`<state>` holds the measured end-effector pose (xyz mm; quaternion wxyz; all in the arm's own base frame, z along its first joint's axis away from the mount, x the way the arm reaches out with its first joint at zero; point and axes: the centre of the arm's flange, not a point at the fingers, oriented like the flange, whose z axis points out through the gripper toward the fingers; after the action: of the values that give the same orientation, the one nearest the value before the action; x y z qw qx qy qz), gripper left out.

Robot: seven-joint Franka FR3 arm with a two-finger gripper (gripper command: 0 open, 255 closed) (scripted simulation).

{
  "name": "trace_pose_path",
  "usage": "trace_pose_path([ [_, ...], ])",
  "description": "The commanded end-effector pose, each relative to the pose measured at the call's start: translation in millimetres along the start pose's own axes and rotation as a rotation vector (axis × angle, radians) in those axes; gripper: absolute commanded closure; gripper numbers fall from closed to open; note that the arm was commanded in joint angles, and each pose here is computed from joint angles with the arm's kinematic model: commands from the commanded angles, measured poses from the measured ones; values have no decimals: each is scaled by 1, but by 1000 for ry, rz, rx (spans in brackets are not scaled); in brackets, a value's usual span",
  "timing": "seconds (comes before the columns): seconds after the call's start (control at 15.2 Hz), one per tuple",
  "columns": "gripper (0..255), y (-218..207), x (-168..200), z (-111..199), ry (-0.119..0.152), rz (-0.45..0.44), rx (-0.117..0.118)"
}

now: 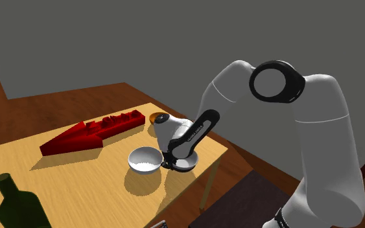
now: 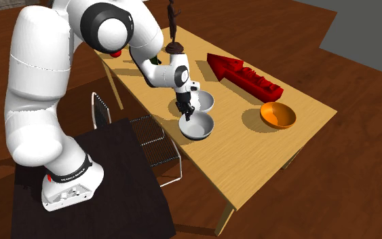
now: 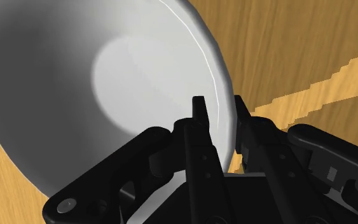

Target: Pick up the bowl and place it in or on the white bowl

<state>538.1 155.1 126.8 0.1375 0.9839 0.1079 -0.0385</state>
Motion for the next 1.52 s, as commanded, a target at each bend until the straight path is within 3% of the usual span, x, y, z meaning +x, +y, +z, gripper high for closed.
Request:
trace_pose_path([
  [0.0,255,3,-1,-10,0,0,0],
  [1.45,255,32,-13,-117,0,0,0],
])
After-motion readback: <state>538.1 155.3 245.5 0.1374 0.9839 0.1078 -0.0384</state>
